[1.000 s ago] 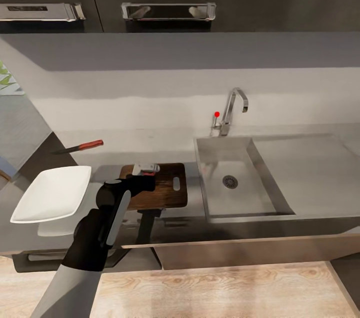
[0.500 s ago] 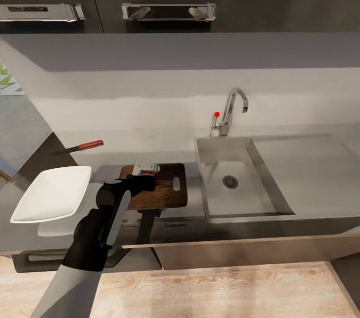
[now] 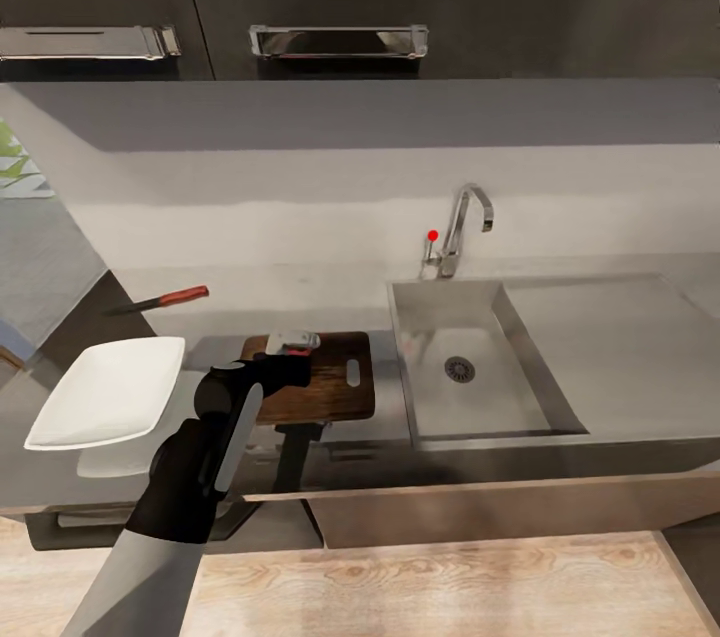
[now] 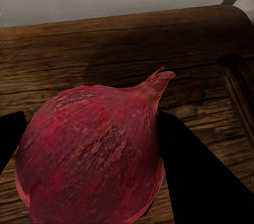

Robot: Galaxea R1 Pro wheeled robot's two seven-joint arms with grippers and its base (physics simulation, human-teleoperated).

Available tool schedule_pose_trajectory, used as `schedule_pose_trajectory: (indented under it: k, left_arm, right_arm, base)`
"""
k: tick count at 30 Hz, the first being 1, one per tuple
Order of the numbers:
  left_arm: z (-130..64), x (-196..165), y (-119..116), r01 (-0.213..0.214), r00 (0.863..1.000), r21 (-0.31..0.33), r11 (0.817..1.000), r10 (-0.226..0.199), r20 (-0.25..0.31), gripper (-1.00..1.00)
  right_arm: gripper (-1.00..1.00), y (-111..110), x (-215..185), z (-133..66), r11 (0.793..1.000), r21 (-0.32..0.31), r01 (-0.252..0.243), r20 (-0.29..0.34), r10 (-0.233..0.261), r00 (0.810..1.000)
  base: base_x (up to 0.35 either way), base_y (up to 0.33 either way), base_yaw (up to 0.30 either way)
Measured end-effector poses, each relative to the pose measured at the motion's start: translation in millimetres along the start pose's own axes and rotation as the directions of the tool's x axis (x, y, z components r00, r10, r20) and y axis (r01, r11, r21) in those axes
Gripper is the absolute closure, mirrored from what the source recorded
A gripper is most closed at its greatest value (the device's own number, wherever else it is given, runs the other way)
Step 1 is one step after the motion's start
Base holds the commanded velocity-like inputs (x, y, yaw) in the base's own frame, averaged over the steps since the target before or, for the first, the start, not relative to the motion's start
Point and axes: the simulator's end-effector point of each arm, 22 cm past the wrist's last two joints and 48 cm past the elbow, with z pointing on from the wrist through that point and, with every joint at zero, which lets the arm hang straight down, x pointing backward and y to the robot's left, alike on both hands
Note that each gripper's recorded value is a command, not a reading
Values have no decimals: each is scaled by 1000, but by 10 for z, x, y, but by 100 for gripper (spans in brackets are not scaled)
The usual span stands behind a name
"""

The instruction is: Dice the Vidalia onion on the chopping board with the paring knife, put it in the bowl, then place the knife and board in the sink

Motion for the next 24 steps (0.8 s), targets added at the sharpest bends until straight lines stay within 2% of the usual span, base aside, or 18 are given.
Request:
schedule_pose_trajectory:
  k: [18,19,24]
  left_arm:
    - [-14,-16,5,-1,1000,-2,1000,1,3,100]
    - [-15,-16,11,-2,1000,-3,1000,2,4,-100]
    - [-13,118,19,1,1000,-2,1000,-1,-15,-100]
  right_arm:
    - [-100,-10,-13,0,1000,1,0,3,0,1000]
    - [-100,-10,-12,0,1000,1,0,3,0,1000]
    - [-100,-8,-11,0,1000,1,0,2,0,1000]
  base:
    - [0,0,0]
    - [0,0,0]
    - [0,0,0]
